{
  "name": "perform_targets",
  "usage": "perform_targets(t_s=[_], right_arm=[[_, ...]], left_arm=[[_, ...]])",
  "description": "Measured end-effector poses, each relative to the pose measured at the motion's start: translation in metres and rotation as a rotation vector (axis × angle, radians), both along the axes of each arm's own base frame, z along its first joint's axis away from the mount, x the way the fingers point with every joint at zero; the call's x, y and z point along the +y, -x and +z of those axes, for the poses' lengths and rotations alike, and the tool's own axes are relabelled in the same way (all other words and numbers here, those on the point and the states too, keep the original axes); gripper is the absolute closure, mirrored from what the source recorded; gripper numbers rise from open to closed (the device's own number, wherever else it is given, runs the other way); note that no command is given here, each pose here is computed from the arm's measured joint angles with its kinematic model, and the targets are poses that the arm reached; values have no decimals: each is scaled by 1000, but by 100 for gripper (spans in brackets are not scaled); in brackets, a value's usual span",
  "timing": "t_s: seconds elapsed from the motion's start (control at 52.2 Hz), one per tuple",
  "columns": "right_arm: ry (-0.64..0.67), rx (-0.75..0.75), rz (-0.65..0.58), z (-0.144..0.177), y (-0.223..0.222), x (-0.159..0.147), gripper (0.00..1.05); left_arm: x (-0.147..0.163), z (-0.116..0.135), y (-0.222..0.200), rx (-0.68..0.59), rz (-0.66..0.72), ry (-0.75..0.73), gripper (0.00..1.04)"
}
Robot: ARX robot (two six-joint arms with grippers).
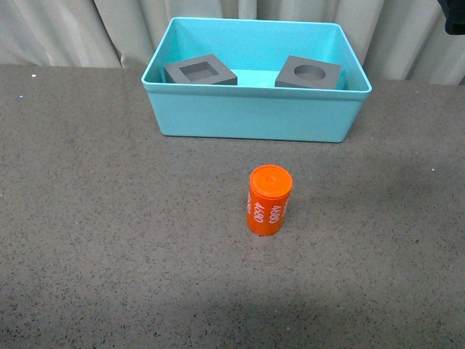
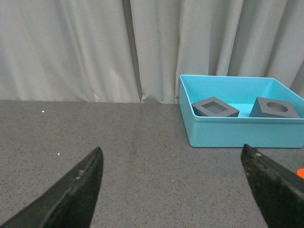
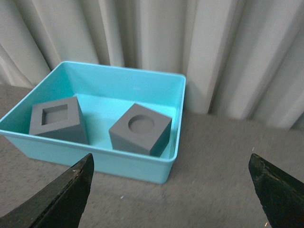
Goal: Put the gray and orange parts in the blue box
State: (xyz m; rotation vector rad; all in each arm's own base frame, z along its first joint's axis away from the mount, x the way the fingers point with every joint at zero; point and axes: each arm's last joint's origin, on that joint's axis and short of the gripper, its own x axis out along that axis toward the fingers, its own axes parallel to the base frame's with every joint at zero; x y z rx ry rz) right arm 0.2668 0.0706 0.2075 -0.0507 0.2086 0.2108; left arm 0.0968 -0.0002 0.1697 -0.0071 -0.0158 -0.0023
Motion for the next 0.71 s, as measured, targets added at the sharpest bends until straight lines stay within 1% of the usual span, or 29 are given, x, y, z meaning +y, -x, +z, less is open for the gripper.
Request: perform_targets(t_s=[0.038, 0.057, 0.077, 0.134, 0.153, 0.23, 0.344, 0.402, 0.517, 0.708], right_arm=[[63, -1, 44, -1, -4, 2, 10], [80, 16, 67, -1, -5, 4, 10], [93, 37, 93, -2, -7, 5, 10], [110, 104, 168, -5, -13, 10, 10], [116, 149, 214, -6, -17, 13, 10], [126, 266, 325, -8, -26, 22, 10], [142, 379, 416, -10, -34, 32, 10], [156, 451, 488, -13, -41, 41, 10], [235, 584, 561, -34, -51, 60, 10], [299, 669, 635, -63, -58, 82, 10]], left_arm=[[0, 0, 0, 0, 0, 0, 8], [0, 0, 0, 0, 0, 0, 5], [0, 0, 0, 0, 0, -2, 5], [0, 0, 0, 0, 0, -2, 7], [0, 0, 0, 0, 0, -2, 7], [0, 0, 0, 0, 0, -3, 7], [0, 0, 0, 0, 0, -3, 7], [0, 0, 0, 0, 0, -2, 7], [0, 0, 0, 0, 0, -2, 7], [0, 0, 0, 0, 0, -2, 7]])
